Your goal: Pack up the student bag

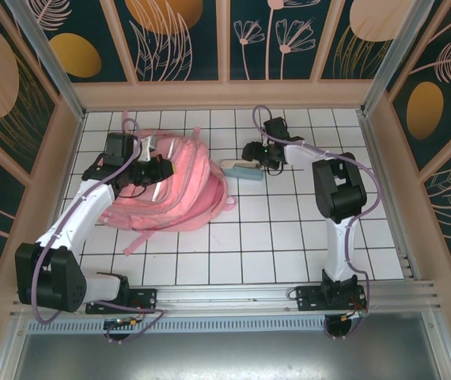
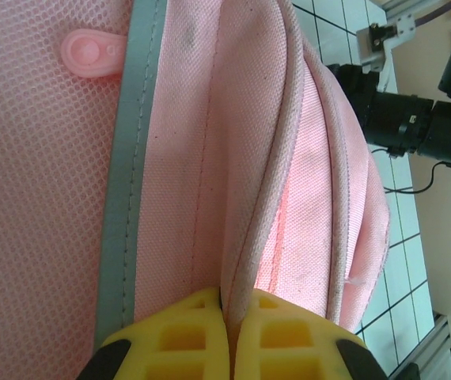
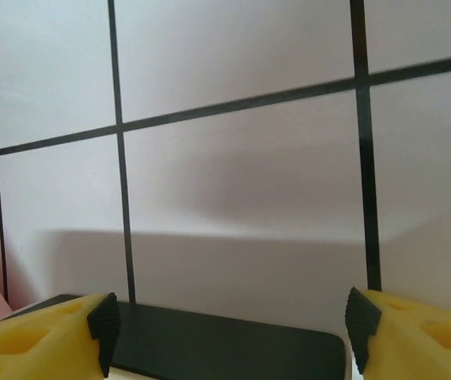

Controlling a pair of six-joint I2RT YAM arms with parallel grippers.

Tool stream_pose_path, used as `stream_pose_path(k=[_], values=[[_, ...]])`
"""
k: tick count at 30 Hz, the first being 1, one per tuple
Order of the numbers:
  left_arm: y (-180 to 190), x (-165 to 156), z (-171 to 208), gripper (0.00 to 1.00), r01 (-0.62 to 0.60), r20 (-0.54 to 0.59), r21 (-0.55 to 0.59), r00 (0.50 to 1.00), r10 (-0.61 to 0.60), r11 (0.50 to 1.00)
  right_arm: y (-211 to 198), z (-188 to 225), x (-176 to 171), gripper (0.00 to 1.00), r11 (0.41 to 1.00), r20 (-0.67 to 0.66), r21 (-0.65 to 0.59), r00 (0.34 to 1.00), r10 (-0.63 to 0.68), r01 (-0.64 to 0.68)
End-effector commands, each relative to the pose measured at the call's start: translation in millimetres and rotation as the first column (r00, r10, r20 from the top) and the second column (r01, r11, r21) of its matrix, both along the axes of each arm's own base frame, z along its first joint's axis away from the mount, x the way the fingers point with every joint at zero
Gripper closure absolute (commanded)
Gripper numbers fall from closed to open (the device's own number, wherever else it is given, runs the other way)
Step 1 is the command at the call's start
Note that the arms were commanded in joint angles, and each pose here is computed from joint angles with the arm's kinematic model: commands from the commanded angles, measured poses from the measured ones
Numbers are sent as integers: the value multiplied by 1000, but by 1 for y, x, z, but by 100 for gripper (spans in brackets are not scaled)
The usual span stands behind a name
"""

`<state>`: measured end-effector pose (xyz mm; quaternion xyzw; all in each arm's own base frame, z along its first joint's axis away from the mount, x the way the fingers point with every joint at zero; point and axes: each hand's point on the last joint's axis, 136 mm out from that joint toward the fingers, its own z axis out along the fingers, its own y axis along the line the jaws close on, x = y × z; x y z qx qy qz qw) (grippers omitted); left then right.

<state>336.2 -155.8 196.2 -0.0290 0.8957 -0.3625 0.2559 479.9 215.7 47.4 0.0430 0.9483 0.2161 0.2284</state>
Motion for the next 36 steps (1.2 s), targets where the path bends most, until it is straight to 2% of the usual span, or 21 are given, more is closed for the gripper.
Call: stream_pose_path(k=[1,6,11,17,26,31,36], values=[[-14,6,19,100,72,79,-40,994,-69,997,-3,30,15,21,998,80,-61,996,32,-27],[-15,9,20,100,70,80,-47,995,-66,996,15,25,41,18,988,82,-78,987,138,-132],[-12,9,21,100,57,79,-38,995,-54,998,32,3,43,23,978,14,-31,978,206,-206],[-9,10,21,100,41,84,-24,996,-39,999,31,-3,13,26,978,-31,25,978,207,-207],[-11,13,17,100,54,77,-14,996,-53,998,41,17,-51,26,971,-47,127,977,209,-201],[-12,16,16,100,65,74,-13,995,-64,998,43,7,-78,30,977,-62,48,976,210,-208],[-13,17,14,100,74,66,-11,995,-73,997,30,-1,-90,44,972,-64,-41,972,228,-230]])
